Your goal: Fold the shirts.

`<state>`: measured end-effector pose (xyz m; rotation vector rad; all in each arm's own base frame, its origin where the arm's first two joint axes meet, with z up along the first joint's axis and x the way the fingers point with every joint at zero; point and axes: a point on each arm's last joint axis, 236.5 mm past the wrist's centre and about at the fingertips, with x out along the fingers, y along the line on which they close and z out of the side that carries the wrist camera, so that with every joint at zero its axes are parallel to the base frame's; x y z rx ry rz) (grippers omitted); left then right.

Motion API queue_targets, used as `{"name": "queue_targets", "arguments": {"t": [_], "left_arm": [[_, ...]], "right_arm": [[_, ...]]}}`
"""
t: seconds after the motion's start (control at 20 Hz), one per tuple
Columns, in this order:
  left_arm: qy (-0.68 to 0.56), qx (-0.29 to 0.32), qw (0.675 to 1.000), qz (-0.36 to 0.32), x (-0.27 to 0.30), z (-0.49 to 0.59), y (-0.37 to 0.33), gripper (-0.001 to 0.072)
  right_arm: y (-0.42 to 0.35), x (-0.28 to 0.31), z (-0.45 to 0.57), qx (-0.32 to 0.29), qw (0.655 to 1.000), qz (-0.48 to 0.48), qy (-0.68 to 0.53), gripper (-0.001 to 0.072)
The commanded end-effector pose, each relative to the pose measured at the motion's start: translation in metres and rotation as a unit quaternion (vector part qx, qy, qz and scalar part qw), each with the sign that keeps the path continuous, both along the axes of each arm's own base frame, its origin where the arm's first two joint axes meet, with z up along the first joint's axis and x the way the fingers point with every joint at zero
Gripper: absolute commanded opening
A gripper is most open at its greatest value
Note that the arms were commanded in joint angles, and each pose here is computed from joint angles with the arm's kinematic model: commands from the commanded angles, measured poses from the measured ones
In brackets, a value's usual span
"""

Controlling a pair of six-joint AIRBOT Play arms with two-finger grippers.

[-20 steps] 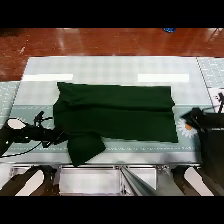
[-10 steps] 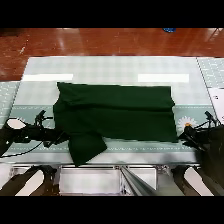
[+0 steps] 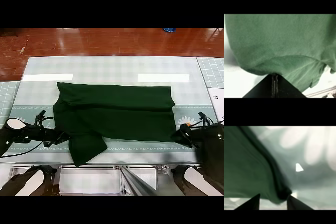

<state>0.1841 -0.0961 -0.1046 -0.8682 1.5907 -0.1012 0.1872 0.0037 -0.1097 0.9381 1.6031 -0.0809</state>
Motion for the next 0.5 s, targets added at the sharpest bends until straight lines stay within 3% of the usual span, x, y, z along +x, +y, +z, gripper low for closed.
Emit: {"name": "queue_targets", "arguments": {"t": [0.0, 0.05, 0.15, 0.45], "left_arm": [[-0.001, 0.001, 1.0, 0.0, 0.0, 0.0, 0.0, 0.002], [-0.002, 0.001, 1.0, 0.0, 0.001, 0.001, 0.0, 0.002], [-0.015, 0.001, 1.0, 0.002, 0.01, 0.007, 0.001, 0.0021], [-0.17, -0.021, 0.985, 0.032, 0.109, 0.083, 0.004, 0.0021]], "right_arm": [[0.011, 0.046, 0.001, 0.043, 0.995, -0.033, -0.083, 0.0238], [0.021, 0.058, 0.012, 0.069, 0.99, -0.021, -0.12, 0.0044], [0.025, 0.071, 0.031, 0.089, 0.984, -0.004, -0.157, 0.0023], [-0.003, 0.109, 0.07, 0.051, 0.978, 0.016, -0.201, 0.0023]]}}
